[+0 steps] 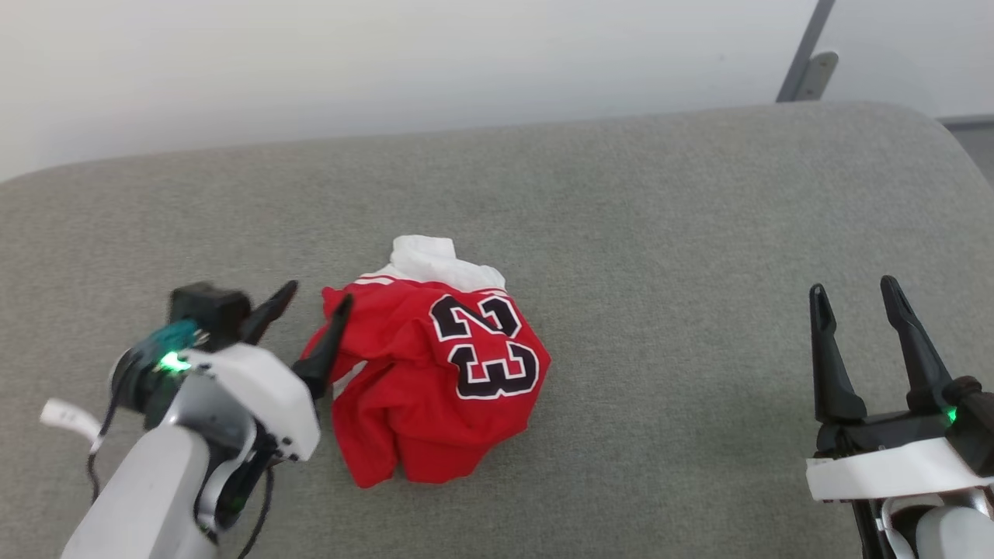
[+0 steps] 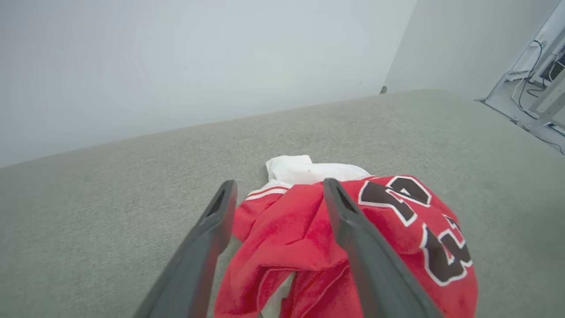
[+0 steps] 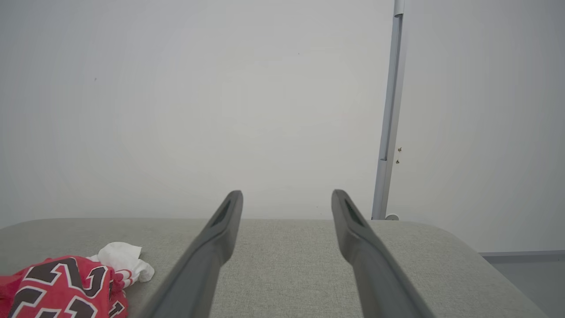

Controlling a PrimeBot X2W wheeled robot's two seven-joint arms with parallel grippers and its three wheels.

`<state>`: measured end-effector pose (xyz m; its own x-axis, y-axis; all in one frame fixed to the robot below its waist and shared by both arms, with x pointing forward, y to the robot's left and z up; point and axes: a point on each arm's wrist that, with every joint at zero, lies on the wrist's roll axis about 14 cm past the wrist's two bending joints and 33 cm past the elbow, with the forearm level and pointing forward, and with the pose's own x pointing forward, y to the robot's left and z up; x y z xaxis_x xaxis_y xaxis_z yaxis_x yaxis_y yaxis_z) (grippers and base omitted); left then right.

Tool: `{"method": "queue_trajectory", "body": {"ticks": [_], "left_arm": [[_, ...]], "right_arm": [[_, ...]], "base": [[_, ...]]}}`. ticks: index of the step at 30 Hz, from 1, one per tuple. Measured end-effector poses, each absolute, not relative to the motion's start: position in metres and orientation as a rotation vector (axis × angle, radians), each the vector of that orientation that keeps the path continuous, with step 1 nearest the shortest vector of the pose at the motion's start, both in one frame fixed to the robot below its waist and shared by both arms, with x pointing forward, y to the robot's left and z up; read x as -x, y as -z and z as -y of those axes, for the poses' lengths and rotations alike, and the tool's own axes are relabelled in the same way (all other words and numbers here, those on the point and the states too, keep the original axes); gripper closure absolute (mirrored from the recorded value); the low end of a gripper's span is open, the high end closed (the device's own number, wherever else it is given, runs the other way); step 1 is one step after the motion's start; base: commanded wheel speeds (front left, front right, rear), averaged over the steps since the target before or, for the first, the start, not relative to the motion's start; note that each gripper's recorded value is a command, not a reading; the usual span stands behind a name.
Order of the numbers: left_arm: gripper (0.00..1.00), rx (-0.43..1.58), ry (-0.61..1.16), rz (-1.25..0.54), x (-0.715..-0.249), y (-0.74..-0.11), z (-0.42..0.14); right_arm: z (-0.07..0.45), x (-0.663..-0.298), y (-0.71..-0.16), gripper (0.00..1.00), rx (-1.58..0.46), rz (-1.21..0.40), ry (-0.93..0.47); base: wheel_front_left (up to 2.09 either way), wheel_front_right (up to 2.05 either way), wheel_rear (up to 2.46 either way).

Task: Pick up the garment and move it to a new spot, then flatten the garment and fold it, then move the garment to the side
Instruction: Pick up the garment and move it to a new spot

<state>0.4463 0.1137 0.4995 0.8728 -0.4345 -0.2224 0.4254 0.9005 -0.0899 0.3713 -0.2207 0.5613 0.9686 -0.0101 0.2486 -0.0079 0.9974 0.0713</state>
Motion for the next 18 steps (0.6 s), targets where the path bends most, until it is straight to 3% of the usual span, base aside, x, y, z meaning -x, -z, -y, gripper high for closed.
{"method": "queue_trajectory", "body": {"ticks": [11, 18], "left_arm": [[0.0, 0.089, 0.289, -0.021, -0.407, -0.514, -0.174], [0.0, 0.104, 0.191, -0.001, -0.385, -0.504, -0.206]], "right_arm": [[0.216, -0.363, -0.563, 0.0, -0.064, 0.255, -0.026], [0.216, -0.361, -0.563, 0.0, -0.059, 0.253, -0.033]], "base": [[0.0, 0.0, 0.0], [0.0, 0.0, 0.0]]}}
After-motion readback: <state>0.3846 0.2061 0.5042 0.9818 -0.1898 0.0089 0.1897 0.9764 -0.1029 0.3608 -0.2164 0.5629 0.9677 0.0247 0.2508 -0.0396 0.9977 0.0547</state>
